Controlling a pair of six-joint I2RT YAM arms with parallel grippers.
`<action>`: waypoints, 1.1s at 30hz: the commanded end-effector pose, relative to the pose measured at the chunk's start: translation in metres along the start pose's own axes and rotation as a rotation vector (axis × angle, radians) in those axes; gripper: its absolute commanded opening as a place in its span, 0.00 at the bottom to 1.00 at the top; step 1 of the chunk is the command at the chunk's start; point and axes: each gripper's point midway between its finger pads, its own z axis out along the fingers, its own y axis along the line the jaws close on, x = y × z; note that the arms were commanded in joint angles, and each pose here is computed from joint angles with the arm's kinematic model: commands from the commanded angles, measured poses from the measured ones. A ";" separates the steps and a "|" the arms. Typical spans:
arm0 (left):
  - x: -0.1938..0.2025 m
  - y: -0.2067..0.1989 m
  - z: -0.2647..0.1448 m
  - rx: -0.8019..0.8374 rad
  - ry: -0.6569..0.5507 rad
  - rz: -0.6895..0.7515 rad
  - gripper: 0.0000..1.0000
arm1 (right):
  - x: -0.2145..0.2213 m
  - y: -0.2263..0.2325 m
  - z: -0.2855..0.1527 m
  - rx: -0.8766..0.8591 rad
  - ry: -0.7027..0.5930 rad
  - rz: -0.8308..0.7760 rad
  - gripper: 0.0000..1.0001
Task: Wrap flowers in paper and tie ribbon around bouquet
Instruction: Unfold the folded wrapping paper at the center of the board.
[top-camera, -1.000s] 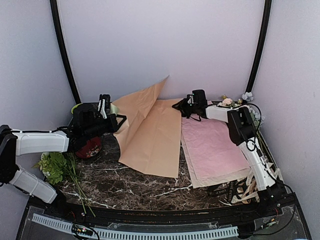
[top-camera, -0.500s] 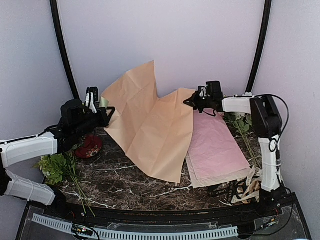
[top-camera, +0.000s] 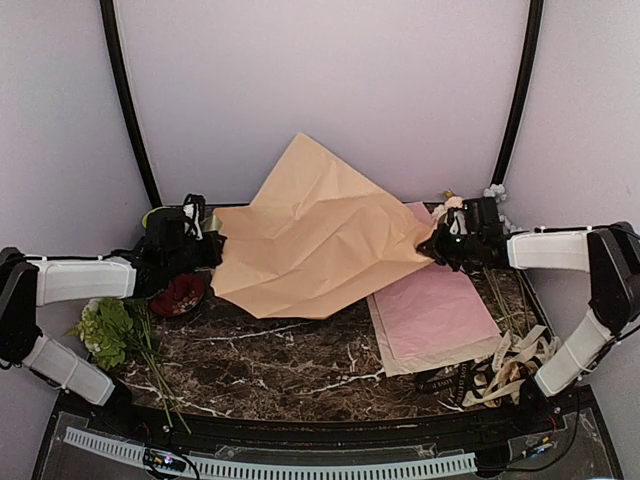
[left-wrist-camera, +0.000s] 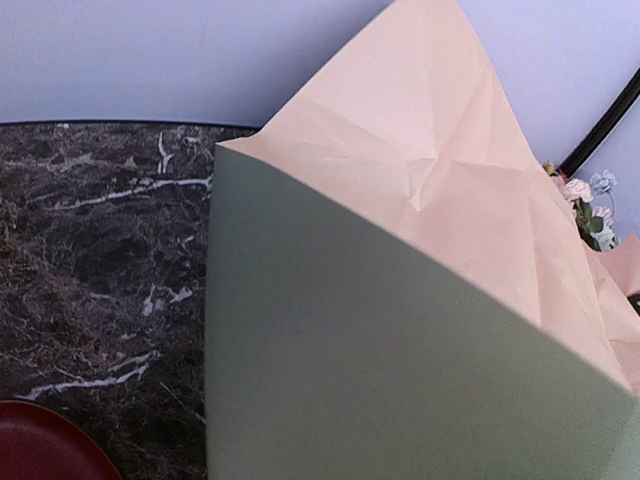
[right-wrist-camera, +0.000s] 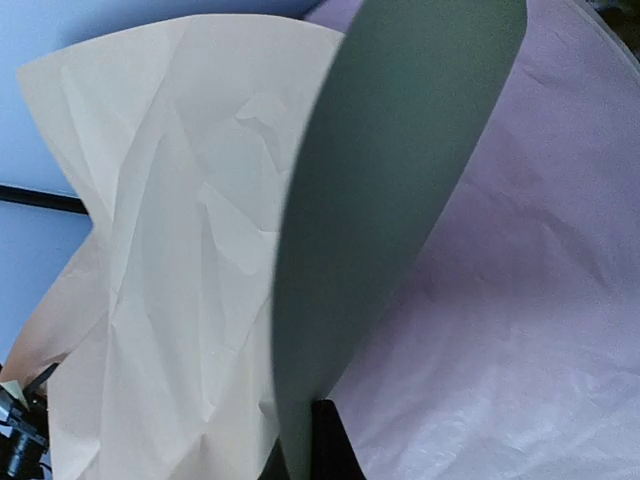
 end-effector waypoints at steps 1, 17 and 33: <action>0.014 0.007 0.018 -0.013 0.063 -0.013 0.00 | 0.024 -0.041 -0.012 0.108 -0.015 0.038 0.00; 0.067 0.023 0.064 -0.041 0.216 0.056 0.00 | 0.056 -0.081 -0.038 0.193 -0.046 0.086 0.12; -0.012 0.052 0.024 -0.334 0.122 0.290 0.96 | -0.050 -0.004 -0.150 0.301 -0.514 -0.243 0.59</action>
